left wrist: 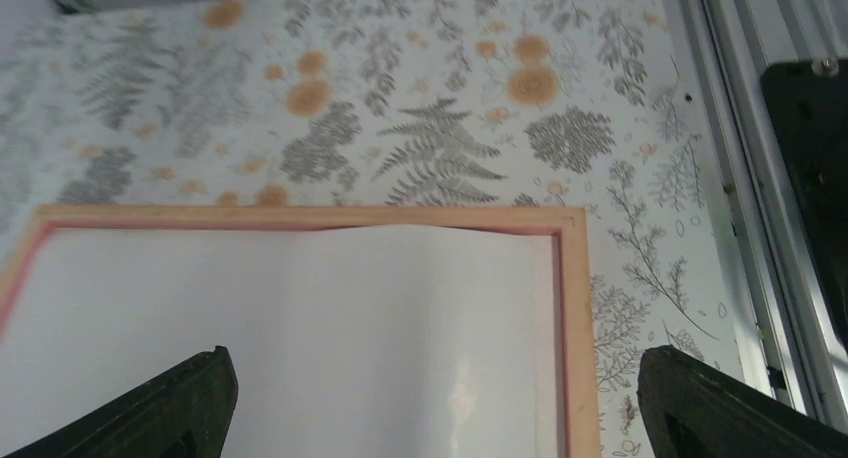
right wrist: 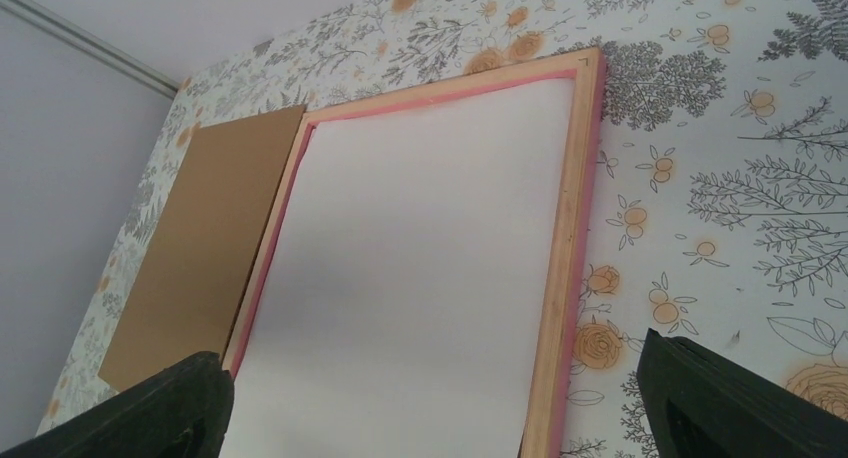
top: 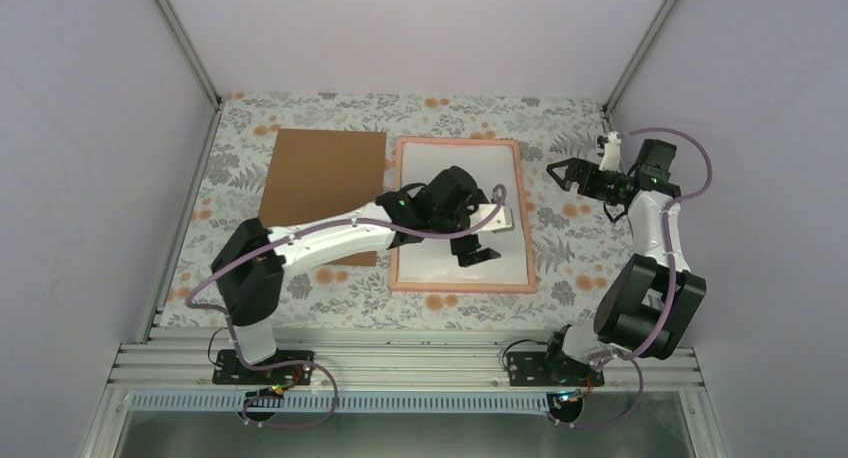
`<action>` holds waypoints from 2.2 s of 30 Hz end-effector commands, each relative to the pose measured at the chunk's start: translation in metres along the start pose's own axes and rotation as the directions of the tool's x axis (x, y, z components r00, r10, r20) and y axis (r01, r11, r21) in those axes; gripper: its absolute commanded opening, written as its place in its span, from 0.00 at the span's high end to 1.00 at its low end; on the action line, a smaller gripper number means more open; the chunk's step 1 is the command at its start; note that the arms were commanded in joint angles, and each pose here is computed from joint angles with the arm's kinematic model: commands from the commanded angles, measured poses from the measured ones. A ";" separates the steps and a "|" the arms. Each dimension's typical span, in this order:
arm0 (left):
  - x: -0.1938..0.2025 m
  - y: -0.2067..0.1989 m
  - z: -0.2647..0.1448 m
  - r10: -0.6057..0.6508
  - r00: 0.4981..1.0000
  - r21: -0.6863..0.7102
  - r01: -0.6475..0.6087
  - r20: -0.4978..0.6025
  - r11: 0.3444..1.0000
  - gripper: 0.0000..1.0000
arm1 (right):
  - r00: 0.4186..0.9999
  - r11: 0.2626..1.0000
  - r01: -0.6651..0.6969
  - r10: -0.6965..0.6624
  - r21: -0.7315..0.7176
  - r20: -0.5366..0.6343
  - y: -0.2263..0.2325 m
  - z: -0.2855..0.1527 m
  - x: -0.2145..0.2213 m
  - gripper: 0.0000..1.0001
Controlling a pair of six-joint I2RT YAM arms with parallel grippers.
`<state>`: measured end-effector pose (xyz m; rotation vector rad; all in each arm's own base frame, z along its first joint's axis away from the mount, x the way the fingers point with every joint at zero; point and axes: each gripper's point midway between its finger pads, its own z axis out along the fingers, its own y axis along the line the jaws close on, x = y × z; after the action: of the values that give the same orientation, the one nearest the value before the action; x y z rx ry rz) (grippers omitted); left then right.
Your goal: Put the photo into the frame
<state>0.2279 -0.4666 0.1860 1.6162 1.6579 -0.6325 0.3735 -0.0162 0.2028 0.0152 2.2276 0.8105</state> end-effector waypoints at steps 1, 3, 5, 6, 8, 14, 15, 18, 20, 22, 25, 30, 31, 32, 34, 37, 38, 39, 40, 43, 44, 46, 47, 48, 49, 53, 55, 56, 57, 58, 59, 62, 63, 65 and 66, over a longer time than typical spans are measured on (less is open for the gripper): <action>-0.015 0.026 -0.039 -0.030 0.997 -0.074 0.035 0.067 0.997 0.00 | 0.997 0.996 0.081 -0.080 -0.030 0.017 0.013 -0.002 -0.012 0.00; -0.010 0.043 -0.052 -0.073 0.994 -0.097 0.080 0.077 0.992 0.00 | 0.994 0.994 0.108 -0.108 -0.030 0.012 0.019 0.002 -0.013 0.00; -0.002 0.064 -0.070 -0.126 0.988 -0.114 0.137 0.093 0.984 0.00 | 0.991 0.990 0.137 -0.137 -0.037 0.005 0.026 0.008 -0.014 0.00; 0.004 0.075 -0.079 -0.155 0.983 -0.127 0.167 0.099 0.978 0.00 | 0.989 0.988 0.149 -0.149 -0.042 -0.002 0.030 0.012 -0.013 0.00; 0.023 0.102 -0.102 -0.216 0.970 -0.176 0.232 0.107 0.956 0.00 | 0.983 0.982 0.182 -0.183 -0.059 -0.011 0.042 0.020 -0.014 0.00; 0.095 0.153 -0.157 -0.398 0.911 -0.289 0.413 0.110 0.864 0.00 | 0.953 0.949 0.285 -0.296 -0.136 -0.065 0.095 0.065 -0.003 0.00; 0.108 0.160 -0.167 -0.425 0.898 -0.308 0.439 0.115 0.844 0.00 | 0.946 0.940 0.302 -0.316 -0.156 -0.077 0.107 0.074 0.001 0.00; 0.149 0.177 -0.200 -0.514 0.845 -0.358 0.530 0.149 0.768 0.00 | 0.921 0.911 0.337 -0.371 -0.236 -0.117 0.145 0.103 0.017 0.00; 0.179 0.186 -0.221 -0.575 0.800 -0.388 0.591 0.171 0.707 0.00 | 0.907 0.895 0.343 -0.395 -0.286 -0.147 0.168 0.123 0.030 0.00; 0.206 0.191 -0.239 -0.629 0.753 -0.407 0.645 0.194 0.647 0.00 | 0.892 0.883 0.329 -0.407 -0.334 -0.197 0.189 0.147 0.048 0.00; 0.243 0.197 -0.265 -0.691 0.683 -0.434 0.710 0.235 0.554 0.00 | 0.867 0.862 0.321 -0.434 -0.392 -0.244 0.225 0.178 0.069 0.00; 0.301 0.204 -0.306 -0.768 0.560 -0.466 0.794 0.311 0.390 0.00 | 0.865 0.881 0.189 -0.358 -0.433 -0.352 0.270 0.220 0.101 0.00; 0.310 0.204 -0.311 -0.780 0.537 -0.464 0.807 0.321 0.365 0.00 | 0.860 0.877 0.162 -0.350 -0.452 -0.371 0.279 0.227 0.108 0.00; 0.318 0.205 -0.316 -0.790 0.517 -0.460 0.819 0.331 0.343 0.00 | 0.857 0.879 0.133 -0.334 -0.459 -0.392 0.285 0.235 0.115 0.00; 0.332 0.205 -0.322 -0.804 0.486 -0.462 0.832 0.341 0.307 0.00 | 0.850 0.887 0.086 -0.303 -0.455 -0.431 0.294 0.249 0.129 0.00; 0.343 0.205 -0.326 -0.814 0.468 -0.486 0.831 0.345 0.271 0.00 | 0.834 0.910 0.035 -0.255 -0.414 -0.490 0.297 0.271 0.152 0.00; 0.345 0.205 -0.326 -0.816 0.464 -0.489 0.831 0.345 0.266 0.00 | 0.829 0.916 0.021 -0.240 -0.400 -0.505 0.296 0.275 0.158 0.00; 0.347 0.206 -0.326 -0.818 0.459 -0.492 0.832 0.347 0.259 0.00 | 0.825 0.924 0.008 -0.222 -0.382 -0.520 0.294 0.281 0.165 0.00; 0.349 0.206 -0.325 -0.821 0.452 -0.492 0.834 0.348 0.251 0.00 | 0.823 0.939 -0.010 -0.188 -0.344 -0.537 0.289 0.286 0.170 0.00; 0.358 0.207 -0.323 -0.830 0.438 -0.502 0.833 0.345 0.230 0.00 | 0.808 0.961 -0.054 -0.118 -0.272 -0.578 0.277 0.301 0.186 0.00; 0.360 0.208 -0.322 -0.833 0.434 -0.508 0.832 0.343 0.225 0.00 | 0.806 0.968 -0.060 -0.098 -0.245 -0.584 0.271 0.306 0.190 0.00; 0.365 0.209 -0.322 -0.838 0.426 -0.515 0.830 0.340 0.213 0.00 | 0.804 0.983 -0.059 -0.057 -0.174 -0.592 0.257 0.314 0.195 0.00; 0.367 0.210 -0.322 -0.841 0.423 -0.520 0.828 0.337 0.208 0.00 | 0.806 0.992 -0.048 -0.029 -0.115 -0.591 0.245 0.318 0.198 0.00; 0.370 0.210 -0.322 -0.844 0.418 -0.527 0.826 0.336 0.200 0.00 | 0.811 0.998 -0.037 0.003 -0.047 -0.585 0.232 0.320 0.200 0.00; 0.373 0.210 -0.321 -0.847 0.414 -0.531 0.825 0.334 0.193 0.00 | 0.816 1.000 -0.023 0.031 0.021 -0.577 0.218 0.320 0.204 0.00; 0.387 0.213 -0.320 -0.860 0.393 -0.557 0.815 0.326 0.161 0.00 | 0.816 0.978 0.037 0.088 0.203 -0.572 0.167 0.314 0.222 0.00; 0.397 0.215 -0.318 -0.867 0.380 -0.565 0.812 0.322 0.146 0.00 | 0.803 0.965 0.040 0.123 0.259 -0.583 0.141 0.309 0.232 0.00; 0.400 0.216 -0.318 -0.869 0.377 -0.563 0.813 0.321 0.145 0.00 | 0.798 0.960 0.035 0.140 0.276 -0.586 0.132 0.308 0.234 0.00; 0.404 0.216 -0.317 -0.871 0.372 -0.566 0.813 0.320 0.139 0.00 | 0.798 0.955 0.034 0.151 0.294 -0.583 0.124 0.307 0.233 0.00; 0.407 0.217 -0.317 -0.872 0.372 -0.566 0.812 0.318 0.140 0.00 | 0.799 0.952 0.040 0.151 0.302 -0.582 0.118 0.306 0.231 0.00; 0.409 0.218 -0.317 -0.873 0.372 -0.566 0.813 0.317 0.141 0.00 | 0.795 0.946 0.051 0.155 0.319 -0.587 0.111 0.303 0.230 0.00; 0.413 0.219 -0.317 -0.872 0.375 -0.557 0.817 0.316 0.149 0.00 | 0.791 0.947 0.071 0.137 0.312 -0.596 0.105 0.298 0.221 0.00; 0.414 0.219 -0.316 -0.872 0.373 -0.549 0.822 0.317 0.152 0.00 | 0.789 0.963 0.062 0.114 0.263 -0.603 0.116 0.299 0.216 0.00; 0.415 0.220 -0.317 -0.869 0.375 -0.538 0.828 0.324 0.157 0.00 | 0.787 0.996 0.019 0.039 0.087 -0.615 0.158 0.300 0.200 0.00; 0.416 0.221 -0.317 -0.868 0.373 -0.536 0.830 0.329 0.154 0.00 | 0.795 1.000 -0.007 0.013 0.011 -0.606 0.178 0.299 0.192 0.00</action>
<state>0.4041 0.0537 0.0803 -0.0191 2.4965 -0.4049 0.4180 0.3511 0.0466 -0.2012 2.7041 0.8672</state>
